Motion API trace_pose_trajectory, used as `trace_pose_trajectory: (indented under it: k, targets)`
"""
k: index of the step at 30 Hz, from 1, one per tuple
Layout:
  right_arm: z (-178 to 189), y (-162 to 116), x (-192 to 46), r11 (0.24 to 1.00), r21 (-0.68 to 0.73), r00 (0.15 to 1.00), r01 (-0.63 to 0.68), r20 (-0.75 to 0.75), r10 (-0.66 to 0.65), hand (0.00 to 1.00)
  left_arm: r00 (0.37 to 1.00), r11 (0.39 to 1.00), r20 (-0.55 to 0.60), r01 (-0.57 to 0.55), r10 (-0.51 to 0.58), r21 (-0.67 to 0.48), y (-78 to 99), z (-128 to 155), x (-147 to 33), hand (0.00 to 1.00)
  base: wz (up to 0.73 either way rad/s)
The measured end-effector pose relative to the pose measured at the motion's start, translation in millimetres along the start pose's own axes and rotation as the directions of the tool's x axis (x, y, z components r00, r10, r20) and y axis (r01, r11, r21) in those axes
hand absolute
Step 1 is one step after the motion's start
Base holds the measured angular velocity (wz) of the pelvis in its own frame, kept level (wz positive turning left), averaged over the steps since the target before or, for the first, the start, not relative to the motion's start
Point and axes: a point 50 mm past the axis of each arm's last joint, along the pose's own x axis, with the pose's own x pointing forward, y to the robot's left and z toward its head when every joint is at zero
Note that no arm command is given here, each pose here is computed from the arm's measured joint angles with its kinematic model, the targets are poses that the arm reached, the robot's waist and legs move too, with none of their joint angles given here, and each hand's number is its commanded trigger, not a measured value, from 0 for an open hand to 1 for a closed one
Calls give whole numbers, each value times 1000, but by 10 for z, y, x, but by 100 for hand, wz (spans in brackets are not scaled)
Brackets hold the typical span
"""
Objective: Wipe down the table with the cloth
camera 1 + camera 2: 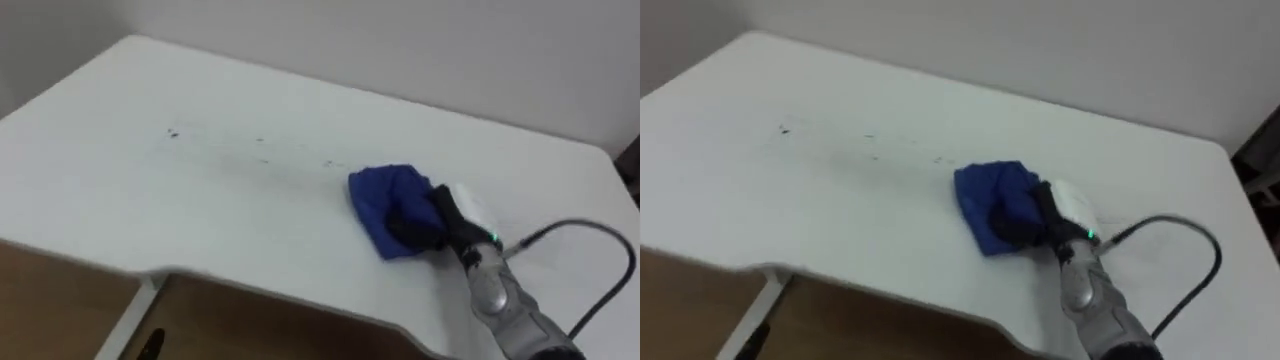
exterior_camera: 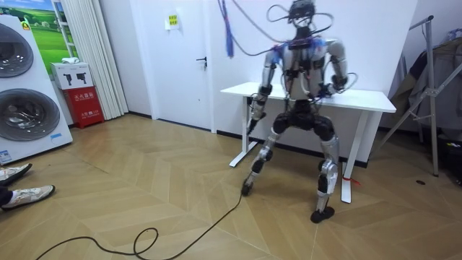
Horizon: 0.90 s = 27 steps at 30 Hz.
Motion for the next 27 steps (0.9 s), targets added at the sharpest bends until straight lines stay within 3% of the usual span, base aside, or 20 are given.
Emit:
trace_pose_trajectory:
  k: [6, 8, 11, 13, 15, 18, 20, 24, 27]
  targets:
    - [38, -134, 59, 1000, -27, 1000, -16, 18, 16, 100, 1000, 1000, -1, 19, -19, -16, -79, -9, -20, 0, -22]
    - [23, -158, 69, 999, -31, 1000, -14, 22, 15, 100, 999, 999, -41, 21, -22, -32, -100, -160, -81, 0, -36]
    - [-286, -261, -44, 998, -18, 997, 54, -58, -55, 100, 993, 998, -119, 6, -13, -62, -112, -422, -176, 0, 14]
    - [-611, -358, -188, 992, 0, 980, 122, -157, -121, 100, 986, 995, -164, -34, 18, -93, -42, -550, -214, 0, 38]
    - [-1091, -437, -514, 976, 15, 923, 218, -329, -201, 100, 971, 990, -226, -105, 81, -95, 83, -722, -274, 0, 69]
    - [-1582, -400, -984, 954, 49, 809, 295, -544, -222, 100, 967, 986, -208, -158, 145, -50, 234, -703, -282, 0, 39]
    - [-1717, -401, -1155, 943, 58, 763, 328, -605, -228, 100, 971, 985, -173, -171, 165, -24, 279, -619, -251, 0, 0]
    - [-1676, -399, -1079, 933, 91, 755, 348, -617, -222, 100, 978, 984, -108, -179, 176, -15, 306, -400, -150, 0, -13]
    - [-1322, -422, -686, 958, 65, 816, 281, -541, -203, 100, 991, 993, -64, -118, 120, 30, 152, -212, -64, 0, -68]
